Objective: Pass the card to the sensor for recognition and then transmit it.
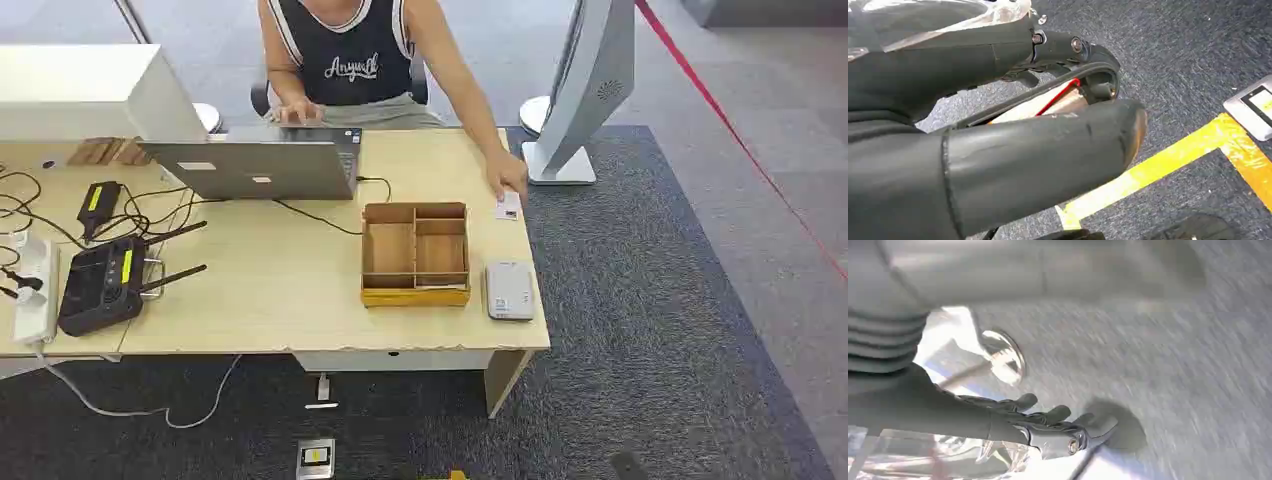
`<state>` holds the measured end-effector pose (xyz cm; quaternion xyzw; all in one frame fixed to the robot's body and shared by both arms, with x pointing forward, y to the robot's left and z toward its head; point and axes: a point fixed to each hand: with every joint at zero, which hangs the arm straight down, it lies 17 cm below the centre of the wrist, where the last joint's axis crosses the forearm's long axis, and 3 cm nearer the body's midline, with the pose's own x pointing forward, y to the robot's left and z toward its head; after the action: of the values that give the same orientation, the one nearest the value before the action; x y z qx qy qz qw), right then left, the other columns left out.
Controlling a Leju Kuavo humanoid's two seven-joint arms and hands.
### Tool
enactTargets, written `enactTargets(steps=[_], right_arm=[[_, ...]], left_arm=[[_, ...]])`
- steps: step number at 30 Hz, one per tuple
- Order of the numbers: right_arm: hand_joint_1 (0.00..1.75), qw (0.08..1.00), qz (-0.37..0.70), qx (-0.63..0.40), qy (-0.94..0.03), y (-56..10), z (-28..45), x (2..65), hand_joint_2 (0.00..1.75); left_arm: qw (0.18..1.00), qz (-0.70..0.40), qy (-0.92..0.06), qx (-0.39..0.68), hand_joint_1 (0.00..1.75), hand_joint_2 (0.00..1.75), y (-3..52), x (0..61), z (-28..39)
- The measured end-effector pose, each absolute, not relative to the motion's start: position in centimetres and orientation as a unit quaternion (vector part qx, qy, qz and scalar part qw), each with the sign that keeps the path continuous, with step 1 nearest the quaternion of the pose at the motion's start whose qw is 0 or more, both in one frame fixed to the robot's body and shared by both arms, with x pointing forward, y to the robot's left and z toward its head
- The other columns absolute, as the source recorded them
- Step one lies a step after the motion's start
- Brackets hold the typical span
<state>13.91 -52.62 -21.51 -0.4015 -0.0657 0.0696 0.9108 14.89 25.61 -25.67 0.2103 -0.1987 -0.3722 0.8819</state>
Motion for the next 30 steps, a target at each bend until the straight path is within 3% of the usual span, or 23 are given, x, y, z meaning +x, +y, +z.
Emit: enactTargets(steps=[15,30], right_arm=[[0.00,0.862,0.019,-0.482,-0.156,-61.1,-13.7,24.0,1.75],[0.00,0.877,0.007,-0.460,-0.142,-60.7,-14.3,23.7,1.75]], left_arm=[[0.884,-0.365,-0.209,0.206,0.00,0.00,24.7,15.3,-25.5],[0.885,-0.363,-0.209,0.201,0.00,0.00,24.1,15.3,-25.4]])
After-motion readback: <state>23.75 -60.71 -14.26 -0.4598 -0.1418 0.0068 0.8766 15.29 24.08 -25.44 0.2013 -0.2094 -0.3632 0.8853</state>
